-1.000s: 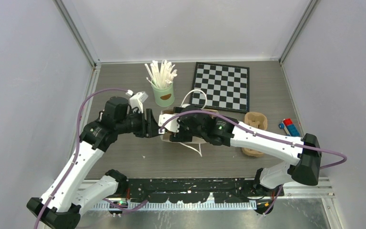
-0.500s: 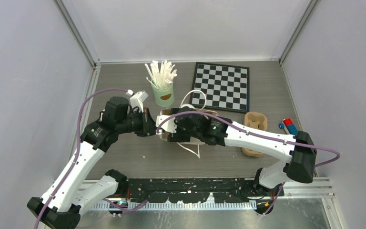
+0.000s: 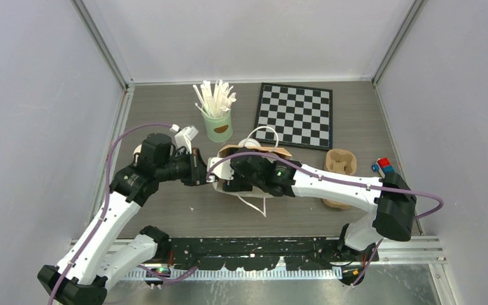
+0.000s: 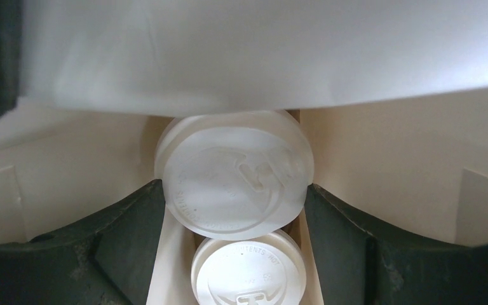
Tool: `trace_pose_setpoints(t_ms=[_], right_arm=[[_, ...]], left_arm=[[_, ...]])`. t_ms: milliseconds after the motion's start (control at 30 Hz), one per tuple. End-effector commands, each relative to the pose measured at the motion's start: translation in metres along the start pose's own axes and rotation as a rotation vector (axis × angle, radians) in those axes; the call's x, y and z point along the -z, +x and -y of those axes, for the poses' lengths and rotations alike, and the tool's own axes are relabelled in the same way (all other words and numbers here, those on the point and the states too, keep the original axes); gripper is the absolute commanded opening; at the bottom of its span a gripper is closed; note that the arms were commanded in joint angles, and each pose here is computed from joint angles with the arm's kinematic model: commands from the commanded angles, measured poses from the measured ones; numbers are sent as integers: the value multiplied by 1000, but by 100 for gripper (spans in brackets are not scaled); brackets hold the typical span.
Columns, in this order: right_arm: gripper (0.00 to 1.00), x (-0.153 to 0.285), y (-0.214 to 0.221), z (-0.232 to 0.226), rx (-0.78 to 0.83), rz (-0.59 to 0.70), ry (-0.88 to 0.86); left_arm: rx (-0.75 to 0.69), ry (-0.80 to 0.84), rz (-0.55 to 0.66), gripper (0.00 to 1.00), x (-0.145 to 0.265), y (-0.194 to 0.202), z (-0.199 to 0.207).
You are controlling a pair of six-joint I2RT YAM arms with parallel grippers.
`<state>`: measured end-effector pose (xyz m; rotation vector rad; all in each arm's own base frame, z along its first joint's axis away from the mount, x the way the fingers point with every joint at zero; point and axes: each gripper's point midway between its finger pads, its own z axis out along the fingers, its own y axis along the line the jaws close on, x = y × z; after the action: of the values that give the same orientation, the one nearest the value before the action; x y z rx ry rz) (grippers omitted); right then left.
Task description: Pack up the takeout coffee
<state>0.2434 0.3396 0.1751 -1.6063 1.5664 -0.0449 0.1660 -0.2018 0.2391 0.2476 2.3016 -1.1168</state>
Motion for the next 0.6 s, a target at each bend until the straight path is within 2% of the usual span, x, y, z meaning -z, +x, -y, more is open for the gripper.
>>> trace_pose_setpoints(t_ms=[0, 267, 567], right_arm=[[72, -5, 1, 6, -26, 3, 49], [77, -16, 4, 3, -47, 1, 66], [76, -29, 7, -2, -60, -2, 50]], left_arm=[[-14, 70, 15, 0, 2, -3, 13], [1, 87, 11, 0, -1, -5, 16], [17, 98, 18, 0, -1, -4, 17]])
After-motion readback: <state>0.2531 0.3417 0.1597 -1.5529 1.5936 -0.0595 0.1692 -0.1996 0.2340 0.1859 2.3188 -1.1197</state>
